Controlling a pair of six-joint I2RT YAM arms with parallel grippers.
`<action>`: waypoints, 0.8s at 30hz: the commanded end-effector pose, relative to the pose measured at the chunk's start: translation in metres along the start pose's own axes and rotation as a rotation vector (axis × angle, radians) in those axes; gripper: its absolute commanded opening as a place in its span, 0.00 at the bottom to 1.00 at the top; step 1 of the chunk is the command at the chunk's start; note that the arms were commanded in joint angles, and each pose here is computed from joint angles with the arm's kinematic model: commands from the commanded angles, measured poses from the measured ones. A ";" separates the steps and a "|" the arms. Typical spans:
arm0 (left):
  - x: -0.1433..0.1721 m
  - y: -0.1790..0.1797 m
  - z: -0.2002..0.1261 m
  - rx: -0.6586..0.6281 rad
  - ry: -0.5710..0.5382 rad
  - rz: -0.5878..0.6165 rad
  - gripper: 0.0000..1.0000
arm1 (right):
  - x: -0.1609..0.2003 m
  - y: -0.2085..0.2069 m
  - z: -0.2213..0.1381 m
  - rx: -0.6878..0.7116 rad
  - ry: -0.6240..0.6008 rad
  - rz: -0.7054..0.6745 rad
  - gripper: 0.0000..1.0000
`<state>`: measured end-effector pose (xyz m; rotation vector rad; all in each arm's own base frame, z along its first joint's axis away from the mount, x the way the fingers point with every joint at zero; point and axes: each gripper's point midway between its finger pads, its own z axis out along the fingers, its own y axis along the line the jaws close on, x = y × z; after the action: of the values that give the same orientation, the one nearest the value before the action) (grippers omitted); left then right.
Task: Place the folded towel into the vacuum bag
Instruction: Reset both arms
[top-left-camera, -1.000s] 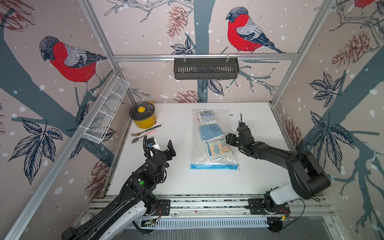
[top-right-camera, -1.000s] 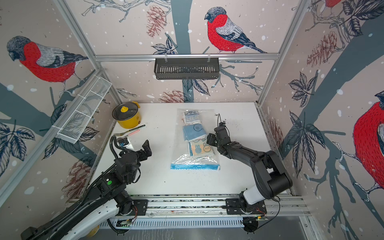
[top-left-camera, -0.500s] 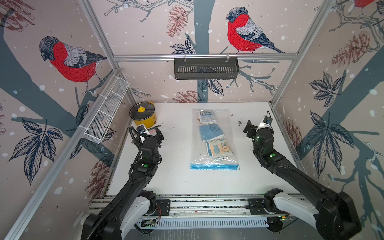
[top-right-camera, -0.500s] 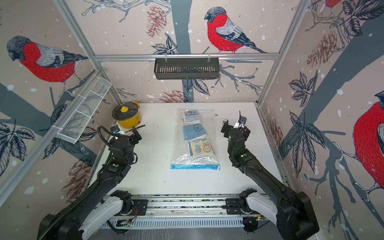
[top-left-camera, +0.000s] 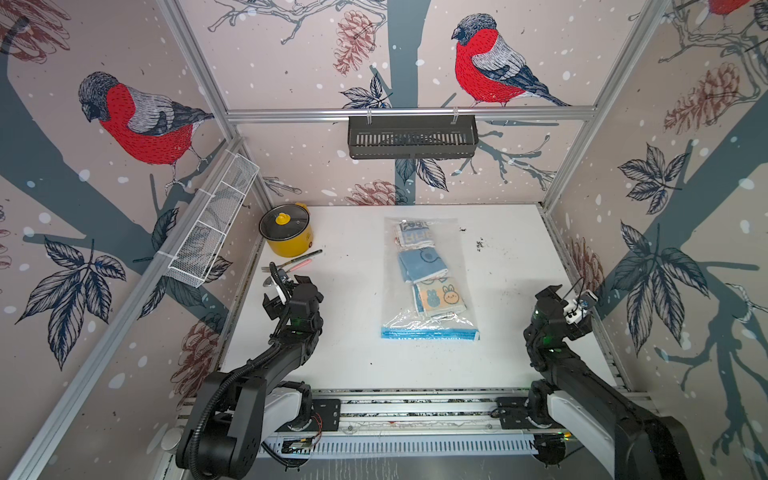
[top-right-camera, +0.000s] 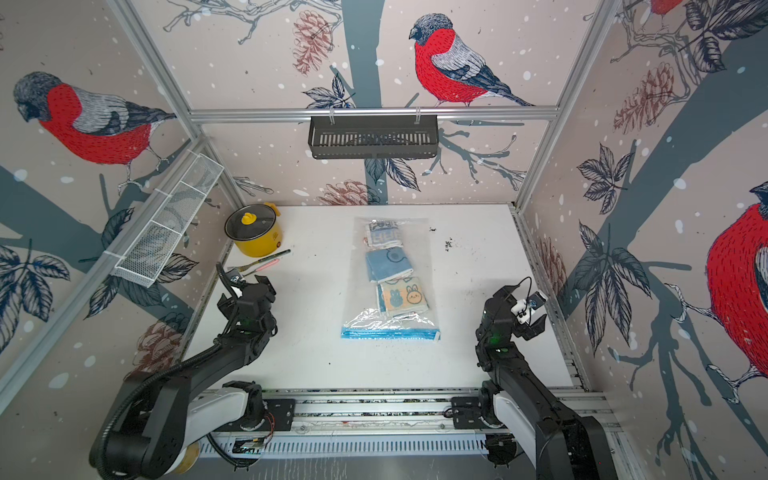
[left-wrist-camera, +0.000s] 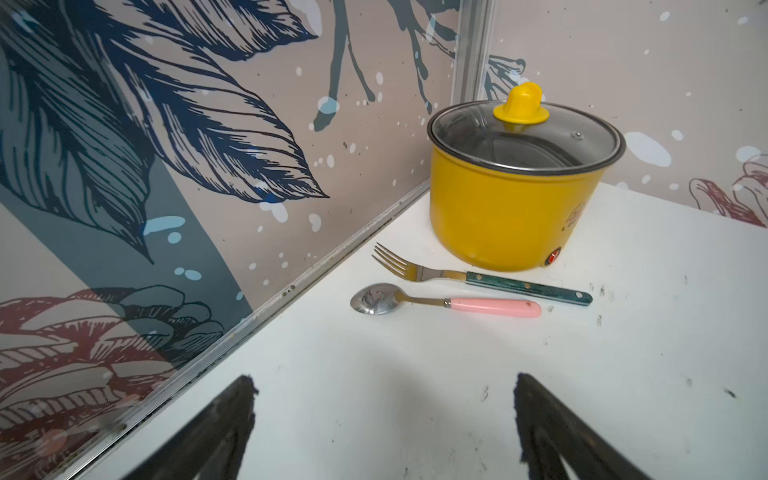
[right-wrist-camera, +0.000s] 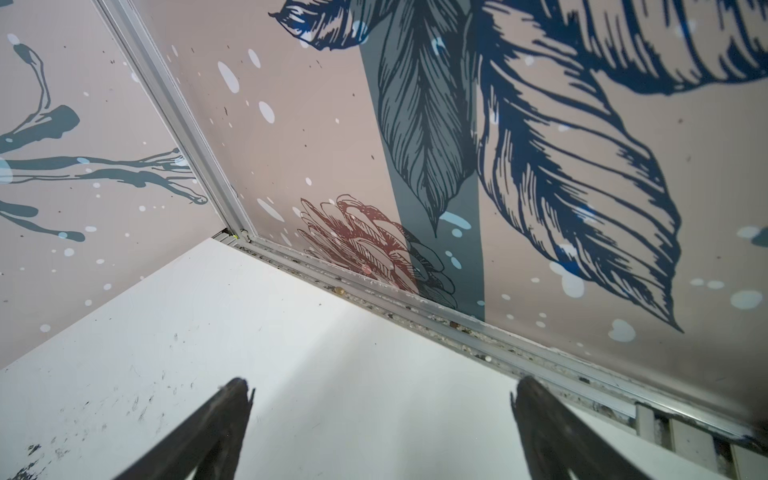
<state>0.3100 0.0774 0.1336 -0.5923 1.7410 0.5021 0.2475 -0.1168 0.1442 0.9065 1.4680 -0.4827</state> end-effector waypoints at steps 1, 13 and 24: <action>-0.015 -0.019 0.003 0.090 -0.068 -0.057 0.96 | -0.014 0.006 0.001 -0.025 -0.065 0.060 0.99; -0.012 -0.078 0.005 0.466 -0.140 0.052 0.96 | 0.025 0.135 -0.001 -0.616 0.015 -0.276 0.99; 0.006 -0.097 0.021 0.560 -0.035 0.086 0.97 | 0.048 0.137 0.016 -0.617 0.071 -0.280 0.99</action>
<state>0.3820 0.0198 0.1129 -0.1449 1.7954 0.0957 0.3639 -0.0420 0.1281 0.2639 1.6707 -0.2156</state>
